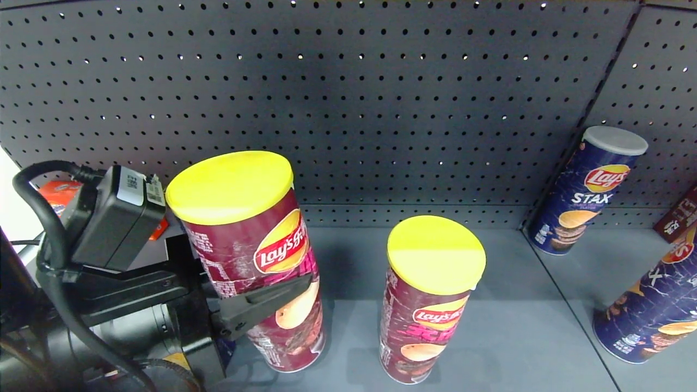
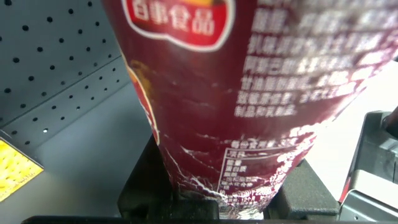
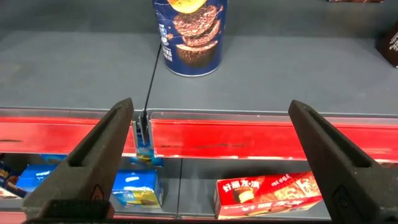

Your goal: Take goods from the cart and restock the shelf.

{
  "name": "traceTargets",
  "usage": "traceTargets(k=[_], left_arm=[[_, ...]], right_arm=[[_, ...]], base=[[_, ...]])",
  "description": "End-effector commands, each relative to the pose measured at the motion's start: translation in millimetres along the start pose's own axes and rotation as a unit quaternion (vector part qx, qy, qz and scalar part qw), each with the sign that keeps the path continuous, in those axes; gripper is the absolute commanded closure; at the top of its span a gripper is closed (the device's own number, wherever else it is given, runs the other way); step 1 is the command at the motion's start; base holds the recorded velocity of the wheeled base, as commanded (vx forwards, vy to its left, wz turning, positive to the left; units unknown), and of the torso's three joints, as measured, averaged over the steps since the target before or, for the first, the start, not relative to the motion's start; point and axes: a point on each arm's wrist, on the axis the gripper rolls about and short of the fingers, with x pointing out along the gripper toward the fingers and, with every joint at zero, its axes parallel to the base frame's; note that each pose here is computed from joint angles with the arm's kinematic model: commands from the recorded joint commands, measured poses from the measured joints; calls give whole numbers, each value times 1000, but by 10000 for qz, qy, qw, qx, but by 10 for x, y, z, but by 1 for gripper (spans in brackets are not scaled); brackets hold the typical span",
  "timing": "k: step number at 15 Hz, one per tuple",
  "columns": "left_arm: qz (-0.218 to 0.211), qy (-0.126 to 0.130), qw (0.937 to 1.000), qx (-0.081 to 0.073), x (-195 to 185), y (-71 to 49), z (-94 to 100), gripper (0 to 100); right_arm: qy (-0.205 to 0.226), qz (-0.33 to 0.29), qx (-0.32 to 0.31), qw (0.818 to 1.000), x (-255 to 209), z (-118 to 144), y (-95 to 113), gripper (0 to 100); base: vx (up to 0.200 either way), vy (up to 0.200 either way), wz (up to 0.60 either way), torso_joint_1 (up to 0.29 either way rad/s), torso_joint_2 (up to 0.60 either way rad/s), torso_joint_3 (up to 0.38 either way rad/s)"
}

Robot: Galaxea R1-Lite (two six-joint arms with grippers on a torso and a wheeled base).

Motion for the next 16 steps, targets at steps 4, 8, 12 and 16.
traceTargets(k=[4, 8, 12, 16], left_arm=[[-10, -149, 9999, 41, 102, 61, 137, 100], [48, -95, 9999, 65, 350, 205, 296, 100], [-65, 185, 9996, 186, 616, 271, 243, 100], [-220, 464, 9986, 86, 768, 370, 247, 100]], right_arm=[[-5, 1, -1, 10000, -1, 0, 0, 0], [-12, 1, -1, 10000, -2, 0, 0, 0], [-5, 1, -1, 10000, -1, 0, 0, 0], [-5, 1, -1, 10000, -1, 0, 0, 0]], base=[[0, 0, 0, 0, 0, 0], [0, 0, 0, 0, 0, 0], [0, 0, 0, 0, 0, 0], [0, 0, 0, 0, 0, 0]])
